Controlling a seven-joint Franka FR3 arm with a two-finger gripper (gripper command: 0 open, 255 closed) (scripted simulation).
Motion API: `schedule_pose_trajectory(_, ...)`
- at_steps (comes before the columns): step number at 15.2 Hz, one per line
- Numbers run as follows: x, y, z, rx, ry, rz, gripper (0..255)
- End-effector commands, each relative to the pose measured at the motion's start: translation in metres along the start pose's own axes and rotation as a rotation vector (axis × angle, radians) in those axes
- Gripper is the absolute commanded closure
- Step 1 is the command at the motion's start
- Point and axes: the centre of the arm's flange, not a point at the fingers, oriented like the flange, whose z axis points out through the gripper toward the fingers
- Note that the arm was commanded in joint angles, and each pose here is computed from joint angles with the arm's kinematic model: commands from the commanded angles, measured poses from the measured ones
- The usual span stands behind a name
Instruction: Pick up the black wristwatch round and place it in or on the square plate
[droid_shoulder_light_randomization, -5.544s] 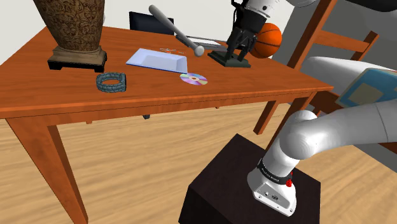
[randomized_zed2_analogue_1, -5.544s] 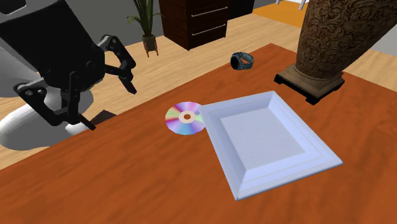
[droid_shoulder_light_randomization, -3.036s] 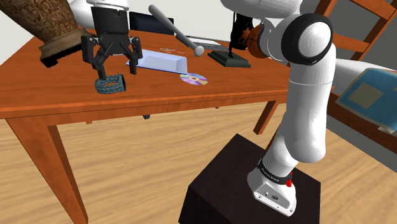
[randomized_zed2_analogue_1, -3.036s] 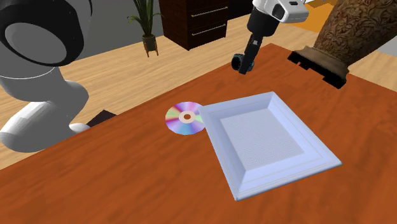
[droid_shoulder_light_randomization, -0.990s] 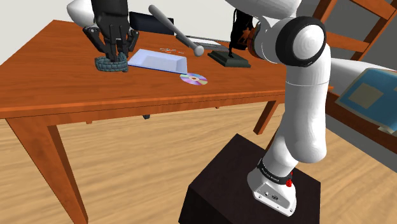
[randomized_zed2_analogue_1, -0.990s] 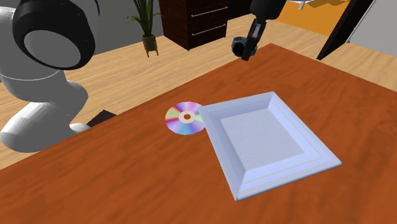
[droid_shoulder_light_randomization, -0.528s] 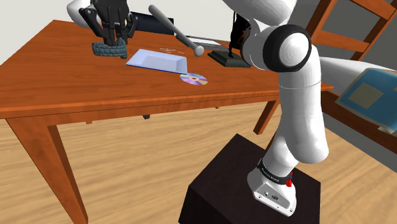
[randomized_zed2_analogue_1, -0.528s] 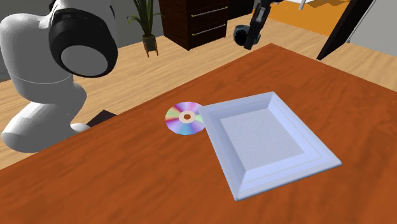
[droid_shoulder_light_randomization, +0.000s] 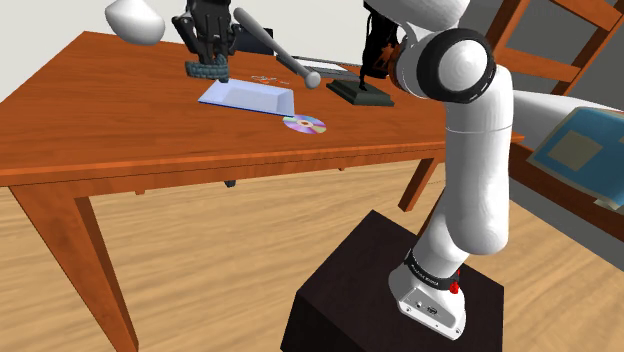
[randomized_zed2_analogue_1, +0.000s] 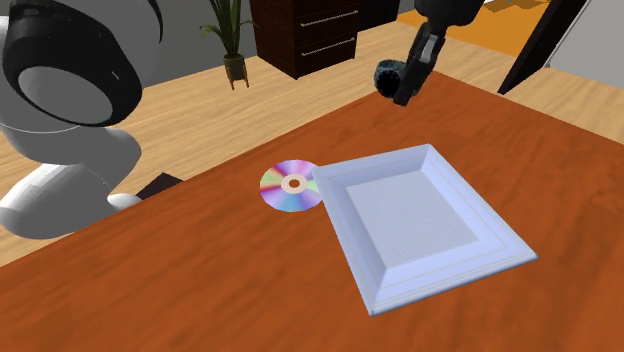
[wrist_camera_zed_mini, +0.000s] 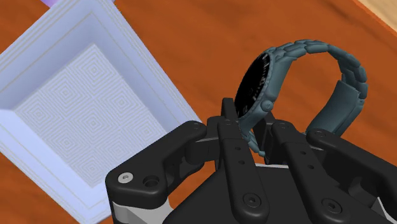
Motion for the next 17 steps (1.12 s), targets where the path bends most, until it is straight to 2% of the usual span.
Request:
schedule_pose_trajectory(1, 0.005, 0.026, -0.004, 0.000, -0.001, -0.001, 255)
schedule_pose_trajectory(14, 0.061, 0.190, -0.012, 0.000, -0.001, -0.001, 255)
schedule_pose_trajectory(17, 0.063, 0.190, 0.003, 0.000, -0.001, -0.001, 255)
